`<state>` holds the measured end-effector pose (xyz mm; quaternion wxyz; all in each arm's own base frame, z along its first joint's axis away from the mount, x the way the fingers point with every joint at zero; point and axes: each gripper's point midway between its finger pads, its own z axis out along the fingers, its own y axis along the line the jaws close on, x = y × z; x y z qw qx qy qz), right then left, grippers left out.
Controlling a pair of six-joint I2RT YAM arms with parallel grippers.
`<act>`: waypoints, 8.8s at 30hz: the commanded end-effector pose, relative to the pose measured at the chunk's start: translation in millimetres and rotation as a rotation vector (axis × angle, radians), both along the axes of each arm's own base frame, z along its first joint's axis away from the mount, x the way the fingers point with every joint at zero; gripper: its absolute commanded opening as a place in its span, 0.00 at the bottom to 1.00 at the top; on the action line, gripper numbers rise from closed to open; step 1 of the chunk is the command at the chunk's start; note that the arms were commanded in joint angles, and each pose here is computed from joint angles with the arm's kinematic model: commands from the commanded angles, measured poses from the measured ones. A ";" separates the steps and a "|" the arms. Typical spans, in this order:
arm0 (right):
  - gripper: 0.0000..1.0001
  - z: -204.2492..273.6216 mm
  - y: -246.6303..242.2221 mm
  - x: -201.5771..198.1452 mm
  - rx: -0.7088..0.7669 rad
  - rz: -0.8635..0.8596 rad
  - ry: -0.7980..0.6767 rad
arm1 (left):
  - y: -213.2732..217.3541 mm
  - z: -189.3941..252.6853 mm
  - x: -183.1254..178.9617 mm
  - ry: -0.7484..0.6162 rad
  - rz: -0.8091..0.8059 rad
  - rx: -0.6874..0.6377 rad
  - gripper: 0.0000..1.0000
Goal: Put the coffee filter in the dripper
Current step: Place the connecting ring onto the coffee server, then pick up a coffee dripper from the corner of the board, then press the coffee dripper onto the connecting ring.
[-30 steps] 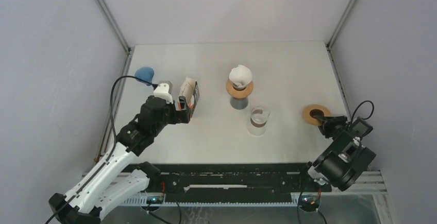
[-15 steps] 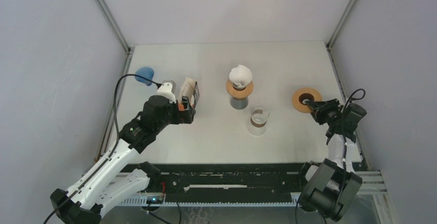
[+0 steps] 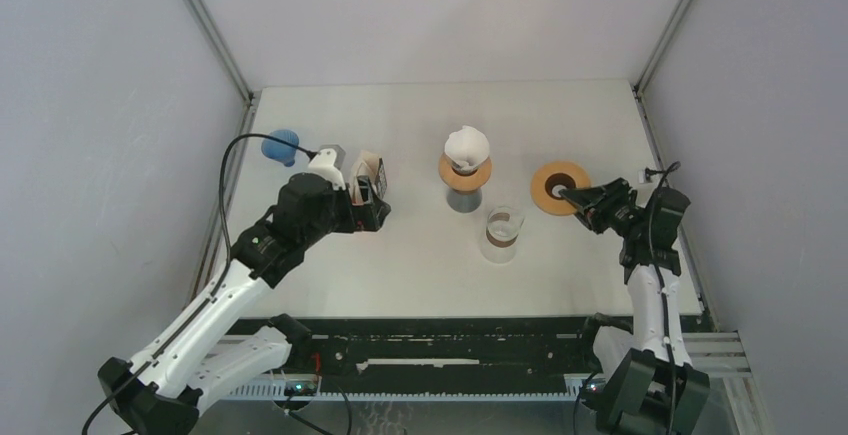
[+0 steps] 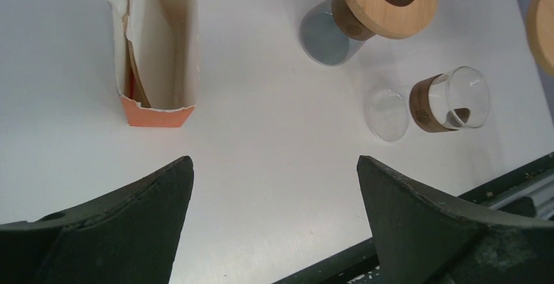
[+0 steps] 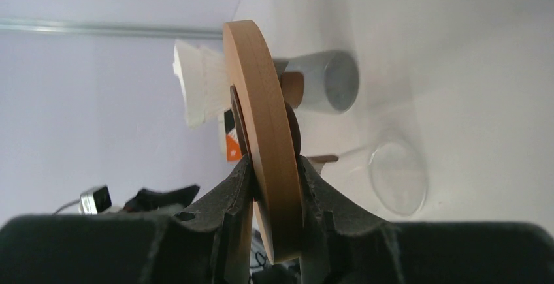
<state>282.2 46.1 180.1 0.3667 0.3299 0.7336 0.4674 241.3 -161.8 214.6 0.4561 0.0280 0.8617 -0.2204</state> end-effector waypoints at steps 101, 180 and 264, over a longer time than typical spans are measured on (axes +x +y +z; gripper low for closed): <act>0.79 40.4 38.1 -67.6 -0.633 0.242 -0.015 | 19.1 41.9 25.8 -0.038 0.134 -0.012 1.00; 0.90 33.9 4.8 -53.8 -0.746 0.136 0.009 | 294.9 -124.0 240.6 0.330 0.879 -0.484 0.18; 0.75 62.5 76.3 -96.7 -0.610 0.404 -0.195 | -208.7 76.1 -2.0 0.279 -0.351 -0.148 0.00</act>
